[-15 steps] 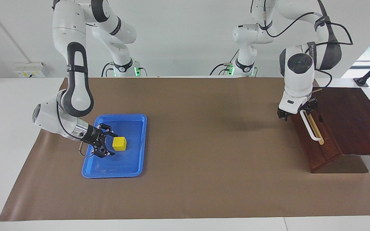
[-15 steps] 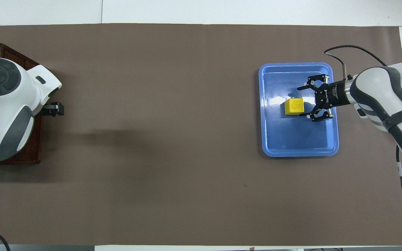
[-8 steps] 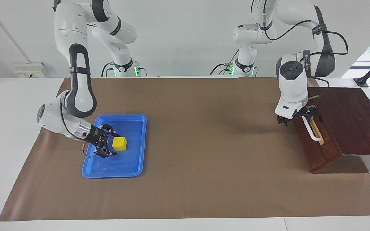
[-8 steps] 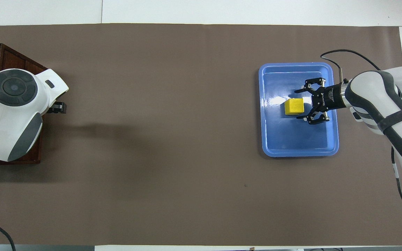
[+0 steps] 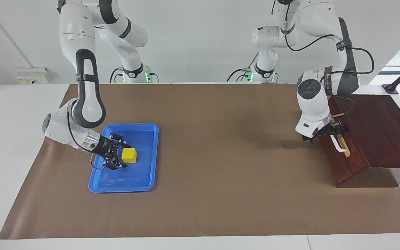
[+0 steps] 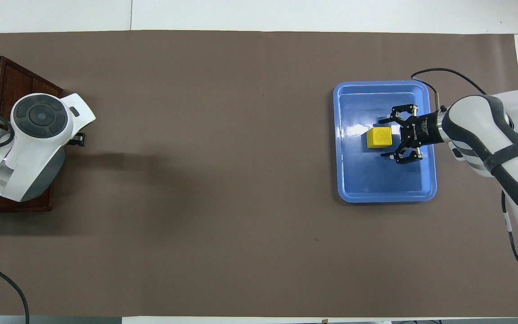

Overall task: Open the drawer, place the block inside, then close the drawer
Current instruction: 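Close the right gripper on the cube while the left gripper pulls the drawer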

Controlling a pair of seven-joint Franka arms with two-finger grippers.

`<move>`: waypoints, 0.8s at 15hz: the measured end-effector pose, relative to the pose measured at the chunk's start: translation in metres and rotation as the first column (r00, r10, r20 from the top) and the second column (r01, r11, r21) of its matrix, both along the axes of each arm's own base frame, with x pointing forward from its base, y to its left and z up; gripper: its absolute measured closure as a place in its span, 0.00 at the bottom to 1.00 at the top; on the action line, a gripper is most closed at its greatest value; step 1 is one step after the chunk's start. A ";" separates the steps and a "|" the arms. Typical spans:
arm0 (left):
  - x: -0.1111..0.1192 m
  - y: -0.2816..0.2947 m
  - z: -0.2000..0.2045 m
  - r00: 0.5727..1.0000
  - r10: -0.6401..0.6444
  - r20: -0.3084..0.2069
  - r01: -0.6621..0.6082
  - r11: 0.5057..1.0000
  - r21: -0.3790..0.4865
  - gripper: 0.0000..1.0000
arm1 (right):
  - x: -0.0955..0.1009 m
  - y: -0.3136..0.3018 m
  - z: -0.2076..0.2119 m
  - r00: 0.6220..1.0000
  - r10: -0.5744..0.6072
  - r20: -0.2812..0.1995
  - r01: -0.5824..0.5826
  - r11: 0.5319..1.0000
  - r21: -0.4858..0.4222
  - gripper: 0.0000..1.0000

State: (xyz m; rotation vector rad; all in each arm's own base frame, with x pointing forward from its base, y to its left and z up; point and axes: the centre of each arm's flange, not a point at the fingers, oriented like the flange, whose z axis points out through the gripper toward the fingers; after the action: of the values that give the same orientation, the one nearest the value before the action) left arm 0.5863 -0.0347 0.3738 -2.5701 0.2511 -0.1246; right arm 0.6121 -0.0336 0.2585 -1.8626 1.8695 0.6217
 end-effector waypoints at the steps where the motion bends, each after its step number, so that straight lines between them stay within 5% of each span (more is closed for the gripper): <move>1: 0.001 0.001 0.001 1.000 0.002 0.012 -0.002 1.000 -0.006 0.00 | -0.001 0.000 -0.001 1.000 -0.001 -0.001 0.001 1.000 -0.001 0.00; 9: 0.007 -0.007 0.008 0.988 0.133 0.083 -0.121 0.983 -0.135 0.00 | -0.003 -0.003 -0.004 1.000 0.000 0.000 0.000 1.000 -0.002 0.11; 12: 0.008 -0.025 0.013 0.985 0.152 0.082 -0.134 0.972 -0.193 0.00 | -0.003 -0.008 0.000 1.000 0.019 0.025 -0.019 1.000 -0.003 0.39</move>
State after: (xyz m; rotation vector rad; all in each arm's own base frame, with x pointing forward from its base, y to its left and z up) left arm 0.5941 -0.0596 0.3873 -2.7482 0.0166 -0.2278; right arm 0.6092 -0.0415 0.2582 -1.8829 1.8398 0.5992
